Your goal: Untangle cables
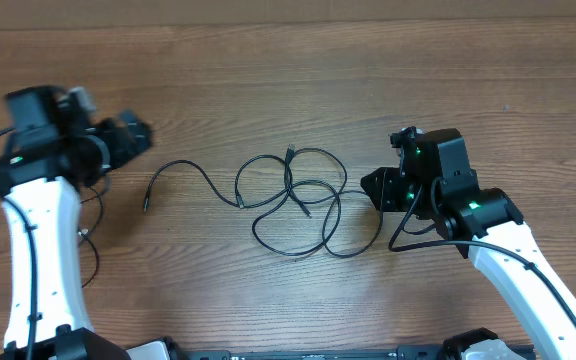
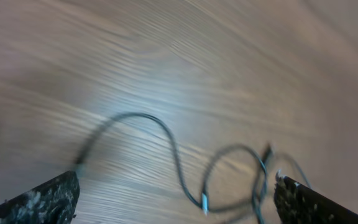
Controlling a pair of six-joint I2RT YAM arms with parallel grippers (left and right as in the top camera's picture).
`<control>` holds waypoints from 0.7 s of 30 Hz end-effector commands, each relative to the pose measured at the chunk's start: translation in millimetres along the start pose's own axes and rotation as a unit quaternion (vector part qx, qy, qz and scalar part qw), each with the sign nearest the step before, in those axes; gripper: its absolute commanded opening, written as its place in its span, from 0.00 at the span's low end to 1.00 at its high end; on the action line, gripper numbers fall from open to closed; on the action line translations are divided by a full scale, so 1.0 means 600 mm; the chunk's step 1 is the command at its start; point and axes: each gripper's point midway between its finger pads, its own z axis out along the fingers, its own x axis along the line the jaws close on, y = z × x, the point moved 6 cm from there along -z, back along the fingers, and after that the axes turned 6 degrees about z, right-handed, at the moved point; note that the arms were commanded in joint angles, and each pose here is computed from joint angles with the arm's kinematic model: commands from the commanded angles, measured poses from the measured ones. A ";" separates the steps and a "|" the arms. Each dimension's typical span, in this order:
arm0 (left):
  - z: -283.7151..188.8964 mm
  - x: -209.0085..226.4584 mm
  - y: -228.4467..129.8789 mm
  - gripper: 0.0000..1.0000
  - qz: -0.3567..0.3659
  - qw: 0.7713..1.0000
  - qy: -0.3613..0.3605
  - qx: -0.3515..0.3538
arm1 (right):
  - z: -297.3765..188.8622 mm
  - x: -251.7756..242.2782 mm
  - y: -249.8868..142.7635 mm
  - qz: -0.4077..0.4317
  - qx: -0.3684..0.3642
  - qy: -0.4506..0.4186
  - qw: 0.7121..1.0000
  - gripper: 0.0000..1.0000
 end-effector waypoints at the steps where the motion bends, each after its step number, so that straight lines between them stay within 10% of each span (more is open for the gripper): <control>1: 0.009 -0.101 -0.030 1.00 0.140 0.988 -0.060 0.023 | -0.022 -0.044 0.015 0.047 -0.032 -0.080 0.995 0.30; 11: 0.048 -0.297 -0.146 1.00 0.309 0.933 -0.163 0.081 | -0.076 -0.132 0.011 0.152 -0.030 -0.125 0.980 0.94; 21: 0.153 -0.372 -0.284 0.93 0.407 0.874 -0.184 0.189 | -0.102 -0.182 -0.004 0.214 -0.021 -0.159 0.964 0.98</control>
